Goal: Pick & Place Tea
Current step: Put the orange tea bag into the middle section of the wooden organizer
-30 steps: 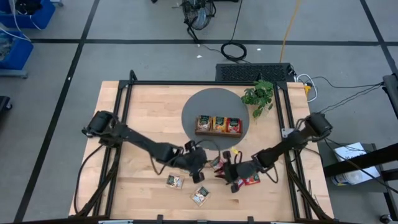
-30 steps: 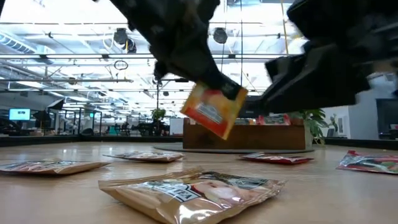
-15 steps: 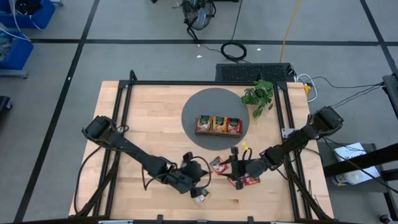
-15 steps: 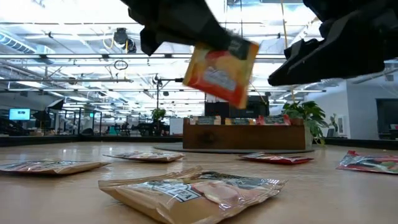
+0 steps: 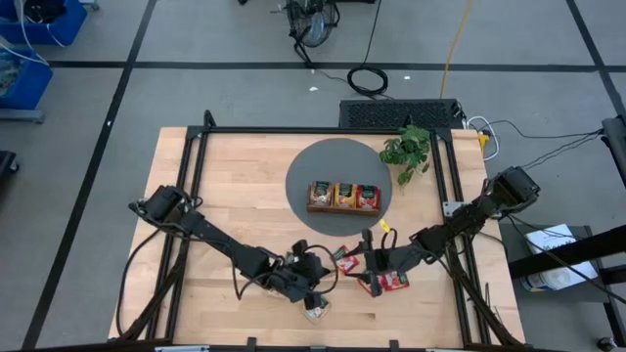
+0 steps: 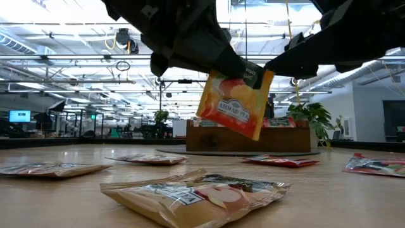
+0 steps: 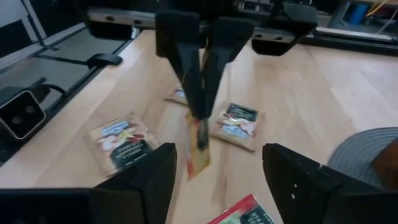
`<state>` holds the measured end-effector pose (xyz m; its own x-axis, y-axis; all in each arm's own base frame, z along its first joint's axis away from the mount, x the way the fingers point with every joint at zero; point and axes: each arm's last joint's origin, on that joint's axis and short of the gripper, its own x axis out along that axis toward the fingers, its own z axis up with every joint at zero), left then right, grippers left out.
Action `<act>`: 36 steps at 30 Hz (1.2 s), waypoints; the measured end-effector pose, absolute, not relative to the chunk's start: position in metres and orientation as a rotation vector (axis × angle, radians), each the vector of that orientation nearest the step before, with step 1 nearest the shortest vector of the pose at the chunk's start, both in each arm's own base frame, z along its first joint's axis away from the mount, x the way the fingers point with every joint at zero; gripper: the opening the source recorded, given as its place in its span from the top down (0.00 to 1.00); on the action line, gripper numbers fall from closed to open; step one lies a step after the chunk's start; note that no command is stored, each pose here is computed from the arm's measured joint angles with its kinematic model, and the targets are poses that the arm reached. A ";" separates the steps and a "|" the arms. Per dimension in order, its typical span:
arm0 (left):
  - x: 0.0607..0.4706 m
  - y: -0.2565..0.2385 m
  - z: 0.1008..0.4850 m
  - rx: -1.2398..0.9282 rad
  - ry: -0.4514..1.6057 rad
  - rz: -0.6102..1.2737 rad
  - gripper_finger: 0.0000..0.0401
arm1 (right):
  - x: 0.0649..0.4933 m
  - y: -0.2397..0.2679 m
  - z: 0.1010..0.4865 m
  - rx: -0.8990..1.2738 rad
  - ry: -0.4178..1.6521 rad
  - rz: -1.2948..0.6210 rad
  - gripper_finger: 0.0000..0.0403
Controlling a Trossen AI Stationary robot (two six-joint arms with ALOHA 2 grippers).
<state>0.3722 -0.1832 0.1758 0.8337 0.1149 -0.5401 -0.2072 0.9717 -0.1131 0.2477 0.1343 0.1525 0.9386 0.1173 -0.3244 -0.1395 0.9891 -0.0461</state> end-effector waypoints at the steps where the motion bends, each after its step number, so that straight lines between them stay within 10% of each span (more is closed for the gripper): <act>1: 0.373 -0.183 0.176 -0.173 0.553 0.167 1.00 | 0.248 0.133 0.152 -0.068 0.328 0.128 0.46; 28: 0.384 -0.164 0.178 -0.178 0.550 0.158 1.00 | 0.266 0.108 0.142 0.039 0.367 0.196 0.47; 36: 0.386 -0.161 0.176 -0.182 0.558 0.151 1.00 | 0.271 0.109 0.137 0.019 0.325 0.216 0.73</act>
<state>0.3857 -0.1612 0.1758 0.8378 0.0925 -0.5381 -0.1909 0.9730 -0.1299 0.2709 0.1092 0.1369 0.9248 0.2133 -0.3152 -0.2073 0.9769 0.0529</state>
